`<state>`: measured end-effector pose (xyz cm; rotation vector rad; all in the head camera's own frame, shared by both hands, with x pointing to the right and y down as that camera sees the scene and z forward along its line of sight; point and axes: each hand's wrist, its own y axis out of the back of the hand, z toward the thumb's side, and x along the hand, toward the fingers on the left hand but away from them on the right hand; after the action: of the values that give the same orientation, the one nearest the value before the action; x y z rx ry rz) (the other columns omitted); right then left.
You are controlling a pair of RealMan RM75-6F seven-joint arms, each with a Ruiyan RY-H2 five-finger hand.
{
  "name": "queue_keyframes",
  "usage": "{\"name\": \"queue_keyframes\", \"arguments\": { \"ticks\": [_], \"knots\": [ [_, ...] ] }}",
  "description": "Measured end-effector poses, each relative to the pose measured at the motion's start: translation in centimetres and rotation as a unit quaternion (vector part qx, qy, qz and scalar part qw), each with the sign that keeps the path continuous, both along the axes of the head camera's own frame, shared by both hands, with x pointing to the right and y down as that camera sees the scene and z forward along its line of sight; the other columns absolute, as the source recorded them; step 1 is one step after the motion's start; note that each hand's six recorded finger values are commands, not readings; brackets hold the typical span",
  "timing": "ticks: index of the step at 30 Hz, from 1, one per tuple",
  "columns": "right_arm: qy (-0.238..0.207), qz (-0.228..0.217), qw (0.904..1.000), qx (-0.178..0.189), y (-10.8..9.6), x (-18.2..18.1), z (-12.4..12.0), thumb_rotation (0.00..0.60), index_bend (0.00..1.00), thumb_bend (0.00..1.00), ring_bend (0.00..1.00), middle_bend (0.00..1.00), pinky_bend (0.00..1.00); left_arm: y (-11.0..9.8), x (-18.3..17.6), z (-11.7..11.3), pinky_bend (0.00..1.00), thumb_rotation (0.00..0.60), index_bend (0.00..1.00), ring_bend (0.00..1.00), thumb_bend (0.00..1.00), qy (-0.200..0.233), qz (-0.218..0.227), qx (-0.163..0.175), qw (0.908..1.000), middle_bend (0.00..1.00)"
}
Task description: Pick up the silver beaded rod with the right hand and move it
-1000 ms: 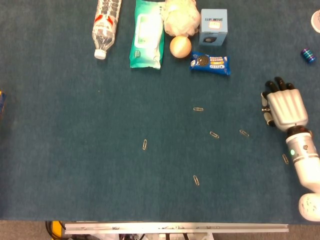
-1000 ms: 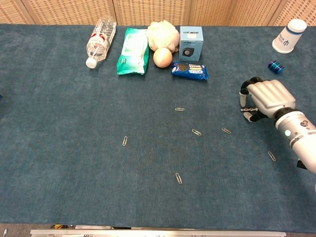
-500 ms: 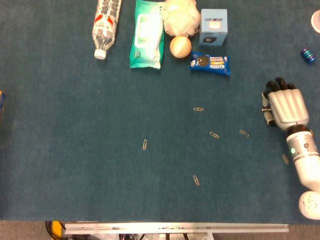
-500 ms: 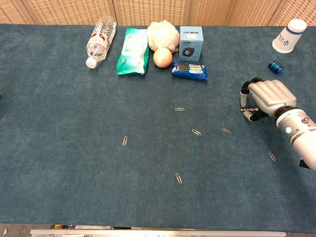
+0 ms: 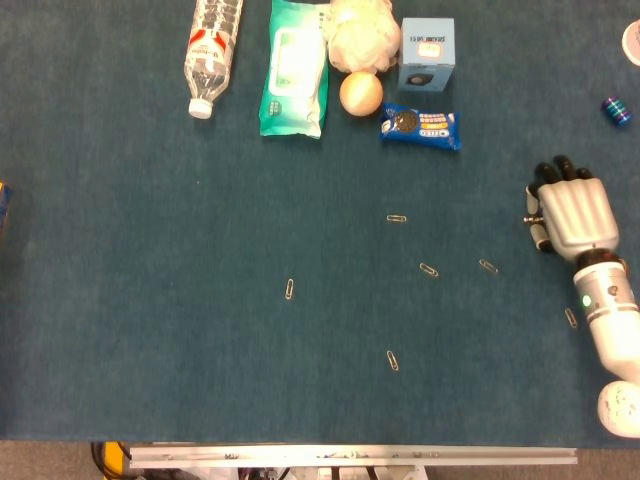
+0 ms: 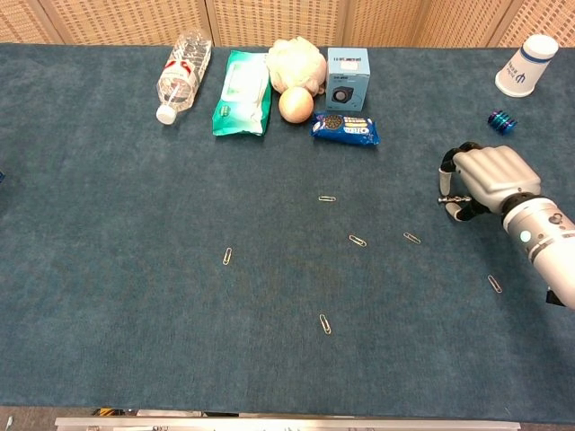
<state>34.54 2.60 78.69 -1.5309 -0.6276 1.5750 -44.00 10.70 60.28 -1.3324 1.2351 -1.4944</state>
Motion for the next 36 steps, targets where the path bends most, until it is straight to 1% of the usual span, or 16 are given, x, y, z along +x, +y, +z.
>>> {"name": "queue_keyframes", "arguments": {
  "ticks": [15, 27, 36],
  "knots": [
    [0.005, -0.001, 1.0000, -0.003, -0.02, -0.05, 0.30, 0.600, 0.52, 0.29, 0.12, 0.24, 0.27, 0.01, 0.01, -0.03, 0.41, 0.600, 0.35, 0.25, 0.42, 0.000, 0.001, 0.000, 1.0000, 0.35],
    [0.005, -0.002, 1.0000, -0.002, -0.09, -0.08, 0.38, 0.600, 0.56, 0.30, 0.12, 0.24, 0.27, 0.03, 0.00, 0.00, 0.41, 0.600, 0.35, 0.25, 0.42, 0.000, 0.000, -0.001, 1.0000, 0.35],
    [0.002, -0.005, 1.0000, -0.004, -0.09, -0.22, 0.42, 0.600, 0.57, 0.32, 0.12, 0.24, 0.27, 0.02, -0.02, -0.04, 0.41, 0.600, 0.35, 0.25, 0.42, 0.001, 0.000, 0.000, 1.0000, 0.35]
  ]
}}
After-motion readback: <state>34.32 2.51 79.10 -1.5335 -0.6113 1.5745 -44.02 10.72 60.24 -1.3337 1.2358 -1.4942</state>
